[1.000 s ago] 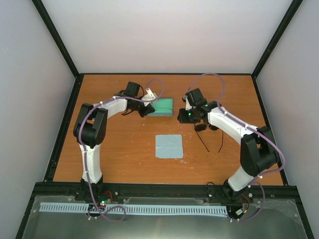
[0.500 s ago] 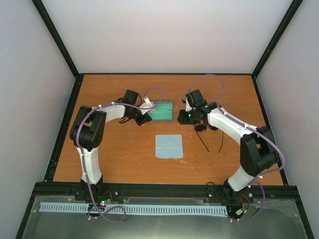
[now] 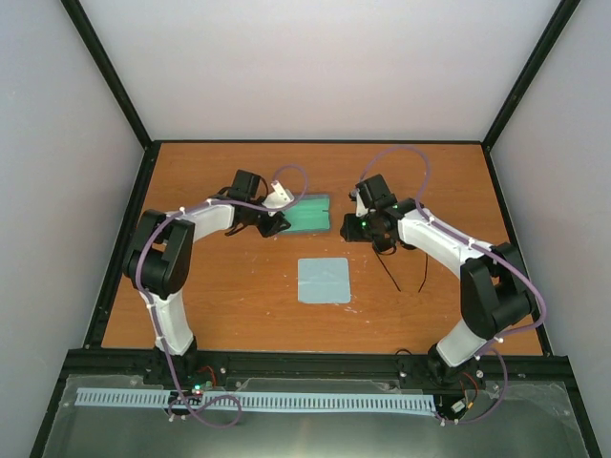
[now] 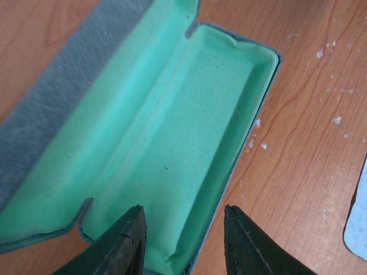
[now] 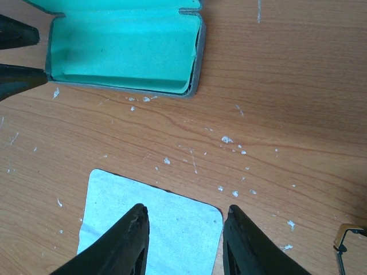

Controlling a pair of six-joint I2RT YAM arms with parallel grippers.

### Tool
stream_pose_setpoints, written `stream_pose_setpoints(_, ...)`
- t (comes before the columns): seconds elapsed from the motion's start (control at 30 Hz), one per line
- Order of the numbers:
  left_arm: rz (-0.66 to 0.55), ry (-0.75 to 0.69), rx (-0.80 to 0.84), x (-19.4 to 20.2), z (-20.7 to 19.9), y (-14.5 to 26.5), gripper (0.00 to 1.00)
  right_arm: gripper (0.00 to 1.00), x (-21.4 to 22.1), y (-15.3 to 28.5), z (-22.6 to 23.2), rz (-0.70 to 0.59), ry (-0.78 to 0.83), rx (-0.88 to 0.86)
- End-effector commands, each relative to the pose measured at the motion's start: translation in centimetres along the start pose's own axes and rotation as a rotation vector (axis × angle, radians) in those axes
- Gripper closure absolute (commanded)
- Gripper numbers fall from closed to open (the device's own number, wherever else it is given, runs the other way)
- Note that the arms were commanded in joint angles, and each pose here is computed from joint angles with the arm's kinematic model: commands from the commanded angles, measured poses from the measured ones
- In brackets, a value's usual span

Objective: Organize the sunglasses
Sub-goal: Move the sunglasses case at the center of the board, then fold the glasses cleaning cloth at the center of the board.

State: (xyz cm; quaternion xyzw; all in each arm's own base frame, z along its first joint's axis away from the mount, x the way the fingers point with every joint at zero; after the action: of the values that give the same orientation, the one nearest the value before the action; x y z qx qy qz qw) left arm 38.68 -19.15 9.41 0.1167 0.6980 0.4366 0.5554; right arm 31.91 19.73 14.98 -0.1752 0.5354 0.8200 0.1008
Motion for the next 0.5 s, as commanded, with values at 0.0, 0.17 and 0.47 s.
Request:
stream_pose_setpoints(0.0, -0.077, -0.033, -0.059, -2.1, 0.6, 2.0, 0.60, 0.65, -0.3, 0.9, 0.4, -0.037, 0.016, -0.009)
stream_pose_setpoints(0.17, -0.153, -0.065, -0.012, -3.9, -1.1, 4.8, 0.60, 0.65, 0.6, 1.0, 0.1, 0.010, 0.058, 0.004)
stream_pose_setpoints(0.47, -0.002, -0.224, 0.086, -0.5, -6.3, 6.0, 0.71, 0.60, 5.9, -0.3, -0.4, 0.202, 0.112, -0.020)
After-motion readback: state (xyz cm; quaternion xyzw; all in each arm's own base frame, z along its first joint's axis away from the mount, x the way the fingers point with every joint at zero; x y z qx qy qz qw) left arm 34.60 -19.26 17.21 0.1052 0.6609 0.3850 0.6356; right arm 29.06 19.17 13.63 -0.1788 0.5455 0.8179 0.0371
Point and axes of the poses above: each gripper's point midway between its finger pads, its own y axis back along the fingers, its own z axis along the line the jaws close on, x = y × z, the point moved 5 cm from there along y, back along the fingers, and after that the axes turned 3 degrees about -y, right-handed, at the moved point
